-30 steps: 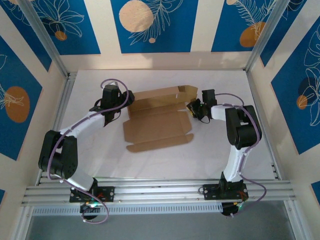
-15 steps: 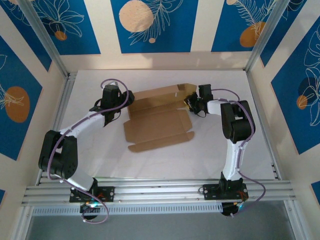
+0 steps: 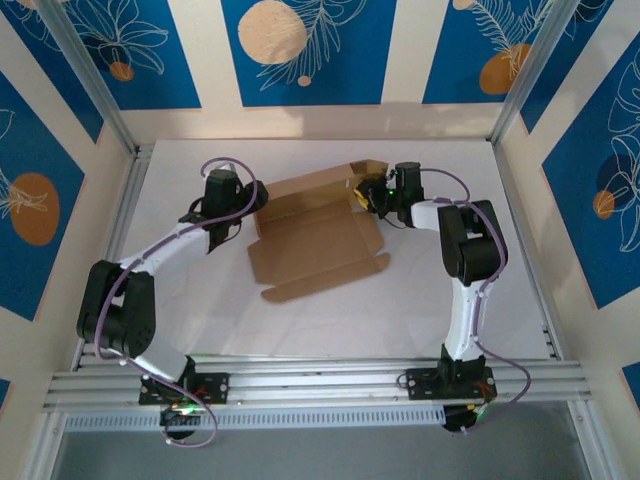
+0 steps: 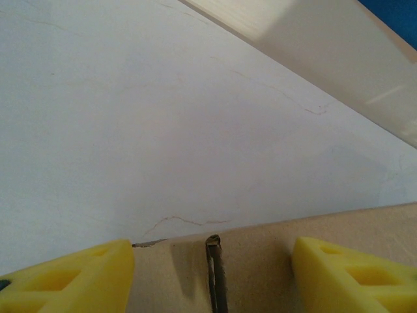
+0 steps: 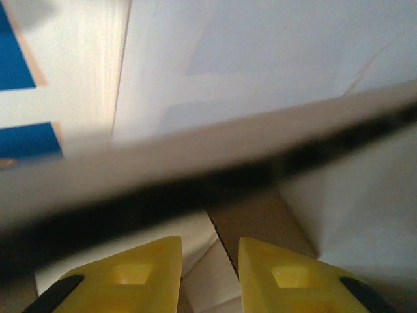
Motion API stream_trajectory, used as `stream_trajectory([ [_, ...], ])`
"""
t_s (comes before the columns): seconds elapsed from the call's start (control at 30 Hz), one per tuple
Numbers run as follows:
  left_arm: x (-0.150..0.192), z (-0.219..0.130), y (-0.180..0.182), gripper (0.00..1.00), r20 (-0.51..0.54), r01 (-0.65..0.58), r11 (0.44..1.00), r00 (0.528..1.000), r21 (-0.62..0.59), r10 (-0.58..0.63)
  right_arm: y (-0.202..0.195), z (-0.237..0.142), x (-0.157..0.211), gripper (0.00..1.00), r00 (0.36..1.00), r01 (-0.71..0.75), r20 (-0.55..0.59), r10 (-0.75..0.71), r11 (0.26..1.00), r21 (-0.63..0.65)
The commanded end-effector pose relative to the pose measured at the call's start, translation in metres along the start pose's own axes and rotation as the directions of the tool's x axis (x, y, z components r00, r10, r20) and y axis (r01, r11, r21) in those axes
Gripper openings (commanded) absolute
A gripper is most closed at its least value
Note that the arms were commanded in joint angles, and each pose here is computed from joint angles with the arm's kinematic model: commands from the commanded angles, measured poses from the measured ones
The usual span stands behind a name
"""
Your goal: Fold the paper box
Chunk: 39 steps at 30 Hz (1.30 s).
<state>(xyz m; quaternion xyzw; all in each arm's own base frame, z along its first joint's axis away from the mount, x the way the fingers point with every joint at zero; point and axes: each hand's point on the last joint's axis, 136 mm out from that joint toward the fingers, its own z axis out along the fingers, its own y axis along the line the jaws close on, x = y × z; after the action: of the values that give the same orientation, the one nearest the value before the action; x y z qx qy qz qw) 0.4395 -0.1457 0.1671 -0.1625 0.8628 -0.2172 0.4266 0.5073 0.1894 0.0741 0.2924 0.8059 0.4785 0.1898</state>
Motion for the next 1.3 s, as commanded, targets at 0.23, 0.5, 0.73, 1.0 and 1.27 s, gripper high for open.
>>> stream_trajectory([
  [0.23, 0.029, 0.007, 0.010, 0.65, -0.093, -0.013, 0.999, 0.996, -0.034, 0.010, -0.004, 0.027, 0.035, 0.31, 0.990, 0.023, -0.139, -0.027, 0.999, -0.031],
  [0.5, 0.029, 0.007, 0.012, 0.65, -0.092, -0.020, 0.999, 0.996, -0.043, 0.016, -0.028, 0.034, 0.042, 0.31, 0.993, 0.034, -0.111, -0.032, 0.999, 0.010],
  [0.73, 0.025, 0.006, 0.017, 0.66, -0.076, -0.025, 0.997, 0.997, -0.069, 0.019, 0.004, -0.034, 0.008, 0.42, 0.987, 0.135, 0.087, -0.132, 0.990, -0.028],
  [1.0, 0.025, 0.005, 0.020, 0.66, -0.069, -0.015, 0.997, 0.998, -0.082, 0.009, 0.018, -0.082, 0.006, 0.24, 0.871, 0.352, 0.352, -0.343, 0.935, 0.042],
  [1.27, 0.025, 0.005, 0.019, 0.65, -0.067, -0.010, 0.997, 0.998, -0.077, 0.005, 0.020, -0.058, -0.009, 0.00, 0.860, 0.284, 0.450, -0.242, 0.958, -0.028],
])
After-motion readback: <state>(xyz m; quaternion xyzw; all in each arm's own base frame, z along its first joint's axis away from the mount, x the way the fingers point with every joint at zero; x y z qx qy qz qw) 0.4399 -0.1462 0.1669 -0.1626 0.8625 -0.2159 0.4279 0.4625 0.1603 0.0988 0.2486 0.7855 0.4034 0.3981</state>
